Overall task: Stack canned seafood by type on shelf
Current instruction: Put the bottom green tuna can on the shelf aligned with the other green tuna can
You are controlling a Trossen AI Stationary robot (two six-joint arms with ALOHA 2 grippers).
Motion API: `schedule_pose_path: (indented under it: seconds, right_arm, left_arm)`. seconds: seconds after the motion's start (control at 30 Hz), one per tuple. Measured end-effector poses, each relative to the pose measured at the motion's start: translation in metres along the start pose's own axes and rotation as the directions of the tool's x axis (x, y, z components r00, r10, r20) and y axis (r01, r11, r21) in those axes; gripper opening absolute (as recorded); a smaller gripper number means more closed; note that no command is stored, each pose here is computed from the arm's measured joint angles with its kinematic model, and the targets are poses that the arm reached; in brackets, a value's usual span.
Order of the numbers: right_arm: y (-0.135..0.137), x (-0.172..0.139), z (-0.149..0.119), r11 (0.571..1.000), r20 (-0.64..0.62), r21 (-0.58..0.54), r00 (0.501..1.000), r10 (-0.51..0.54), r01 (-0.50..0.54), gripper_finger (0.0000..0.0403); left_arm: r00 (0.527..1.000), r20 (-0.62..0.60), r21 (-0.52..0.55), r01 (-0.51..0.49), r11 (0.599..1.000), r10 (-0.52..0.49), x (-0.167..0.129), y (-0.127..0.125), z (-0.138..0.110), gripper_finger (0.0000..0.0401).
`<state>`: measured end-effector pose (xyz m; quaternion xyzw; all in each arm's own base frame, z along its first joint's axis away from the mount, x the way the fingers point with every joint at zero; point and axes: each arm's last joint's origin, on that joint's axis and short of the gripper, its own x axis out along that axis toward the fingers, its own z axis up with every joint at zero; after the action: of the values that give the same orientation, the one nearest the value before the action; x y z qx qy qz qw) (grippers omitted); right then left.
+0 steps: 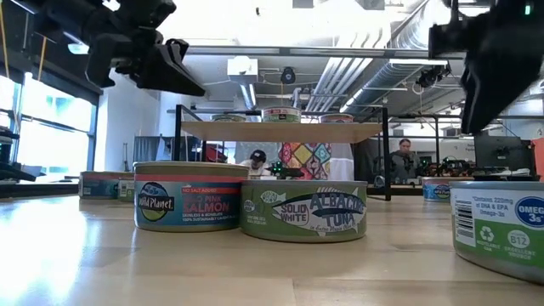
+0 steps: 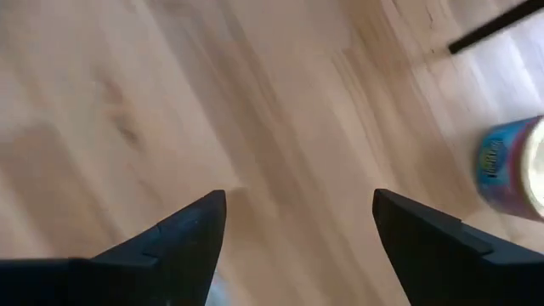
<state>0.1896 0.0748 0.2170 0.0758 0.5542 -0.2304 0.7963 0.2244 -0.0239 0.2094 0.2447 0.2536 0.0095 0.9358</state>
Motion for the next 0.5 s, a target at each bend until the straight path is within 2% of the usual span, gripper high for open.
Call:
schedule_pose_path:
  seconds: [0.2, 0.23, 0.3, 0.4, 0.5]
  right_arm:
    - [-0.015, 0.028, -0.008, 0.997, -0.041, -0.011, 0.996, -0.075, 0.074, 0.0291]
    - [-0.015, 0.03, -0.006, 0.999, -0.047, -0.021, 0.998, -0.045, 0.044, 0.0291]
    - [-0.008, 0.029, -0.001, 0.994, -0.072, -0.044, 0.993, 0.093, -0.097, 0.0291]
    - [0.01, 0.015, 0.014, 0.944, -0.041, -0.003, 0.943, 0.33, -0.33, 0.0291]
    - [0.027, 0.001, 0.021, 0.891, -0.037, 0.052, 0.891, 0.453, -0.451, 0.0291]
  left_arm:
    - [0.999, 0.042, -0.026, -0.021, 0.999, 0.022, 0.0, 0.002, 0.004, 0.0]
    - [0.999, 0.046, -0.028, -0.022, 0.999, 0.023, 0.0, 0.002, 0.005, 0.0]
    - [0.999, 0.045, -0.026, -0.019, 0.999, 0.02, 0.0, 0.002, 0.005, 0.0]
    - [0.999, 0.047, -0.039, -0.019, 0.999, 0.021, 0.0, 0.002, 0.005, 0.0]
    - [0.999, 0.049, -0.087, -0.017, 0.996, 0.021, 0.0, 0.002, 0.005, 0.0]
